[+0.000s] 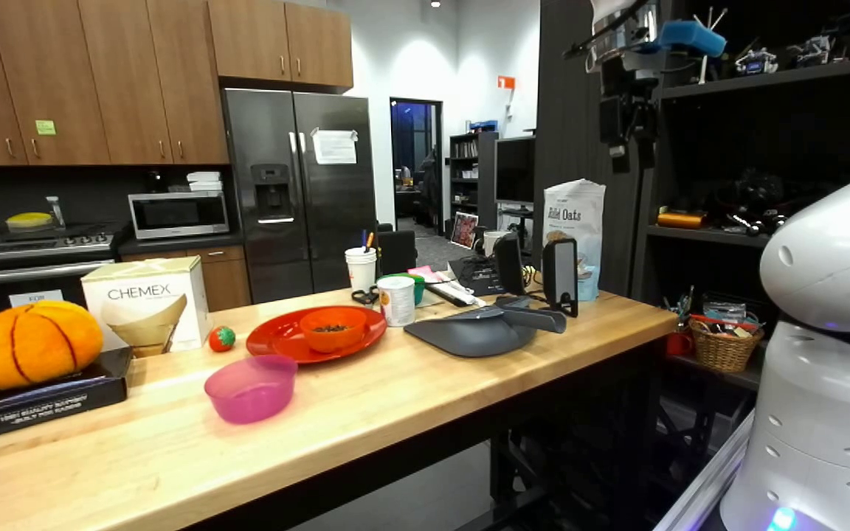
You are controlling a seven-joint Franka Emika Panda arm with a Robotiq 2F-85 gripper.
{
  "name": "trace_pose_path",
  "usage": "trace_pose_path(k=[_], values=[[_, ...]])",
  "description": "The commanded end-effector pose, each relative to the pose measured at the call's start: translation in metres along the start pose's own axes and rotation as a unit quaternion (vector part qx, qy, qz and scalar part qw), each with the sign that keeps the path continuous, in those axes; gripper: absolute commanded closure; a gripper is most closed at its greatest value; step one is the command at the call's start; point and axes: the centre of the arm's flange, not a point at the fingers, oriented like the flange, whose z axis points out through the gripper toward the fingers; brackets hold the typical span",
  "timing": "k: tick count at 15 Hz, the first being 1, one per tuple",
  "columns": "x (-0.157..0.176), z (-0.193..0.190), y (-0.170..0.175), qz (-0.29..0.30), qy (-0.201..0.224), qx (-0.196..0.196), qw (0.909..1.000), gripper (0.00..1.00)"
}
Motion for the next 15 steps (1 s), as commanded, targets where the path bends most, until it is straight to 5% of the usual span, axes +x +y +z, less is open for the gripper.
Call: trace_pose_path(k=[1, 15], values=[[0.009, 0.001, 0.004, -0.01, 0.004, 0.0, 0.9999, 0.0], [0.169, -0.007, -0.015, -0.056, 0.036, -0.013, 0.9977, 0.0]])
